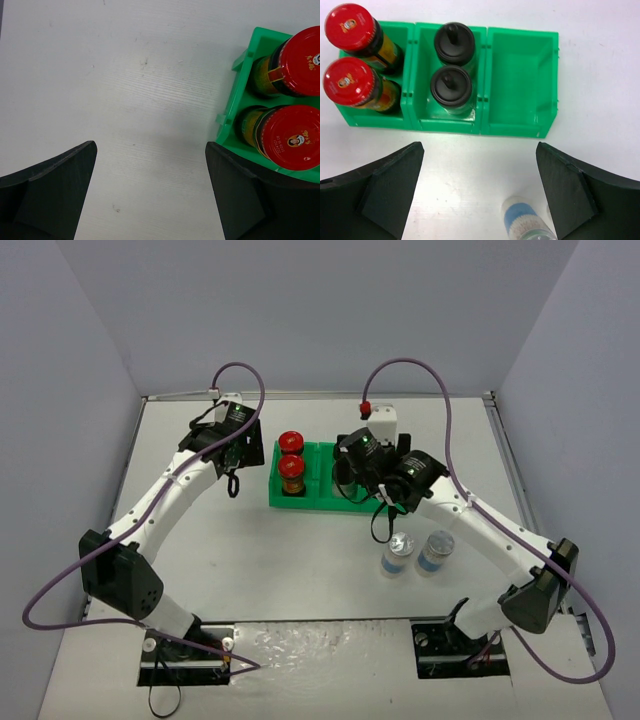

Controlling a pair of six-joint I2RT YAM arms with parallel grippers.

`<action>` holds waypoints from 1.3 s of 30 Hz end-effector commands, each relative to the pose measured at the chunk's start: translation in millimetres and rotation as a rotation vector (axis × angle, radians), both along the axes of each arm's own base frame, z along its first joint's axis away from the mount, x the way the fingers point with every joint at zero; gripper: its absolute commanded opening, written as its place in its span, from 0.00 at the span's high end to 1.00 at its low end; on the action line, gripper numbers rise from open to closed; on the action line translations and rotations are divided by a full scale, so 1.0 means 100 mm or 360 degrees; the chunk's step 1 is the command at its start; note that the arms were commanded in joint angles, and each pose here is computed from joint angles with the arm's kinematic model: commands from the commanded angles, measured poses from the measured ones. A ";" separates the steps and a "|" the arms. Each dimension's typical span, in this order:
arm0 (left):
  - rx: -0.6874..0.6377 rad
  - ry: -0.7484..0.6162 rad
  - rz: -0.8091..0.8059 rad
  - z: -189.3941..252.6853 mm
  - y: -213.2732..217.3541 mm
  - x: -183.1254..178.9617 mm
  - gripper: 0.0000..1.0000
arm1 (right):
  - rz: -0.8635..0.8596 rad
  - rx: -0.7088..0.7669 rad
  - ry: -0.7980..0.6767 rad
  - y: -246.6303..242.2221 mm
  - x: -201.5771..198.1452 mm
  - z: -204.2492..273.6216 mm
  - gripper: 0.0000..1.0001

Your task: Organize the condiment bottles

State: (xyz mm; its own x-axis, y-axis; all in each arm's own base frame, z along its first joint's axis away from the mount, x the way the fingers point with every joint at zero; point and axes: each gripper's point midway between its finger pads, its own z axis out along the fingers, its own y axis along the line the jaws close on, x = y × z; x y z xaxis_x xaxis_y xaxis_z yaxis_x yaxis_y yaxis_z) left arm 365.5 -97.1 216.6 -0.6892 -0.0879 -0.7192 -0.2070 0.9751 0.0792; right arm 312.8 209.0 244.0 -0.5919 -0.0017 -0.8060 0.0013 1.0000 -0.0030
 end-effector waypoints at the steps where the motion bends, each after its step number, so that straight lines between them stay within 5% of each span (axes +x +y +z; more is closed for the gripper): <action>1: -0.0027 -0.0142 0.0010 0.32 0.01 0.10 0.12 | -0.0079 -0.0038 0.0075 -0.28 -0.26 -0.17 0.07; 14: -0.0015 -0.0131 -0.0003 0.30 0.03 0.07 0.12 | 0.0039 -0.0082 0.0338 -0.17 -0.84 -0.77 0.08; 25: -0.0023 -0.0126 -0.0017 0.28 0.01 0.06 0.12 | -0.0204 -0.0171 0.0391 -0.70 -1.14 -0.84 0.08; 39: -0.0022 -0.0120 -0.0031 0.29 0.01 0.06 0.12 | -0.0244 -0.0208 0.0488 -0.79 -1.32 -1.08 0.08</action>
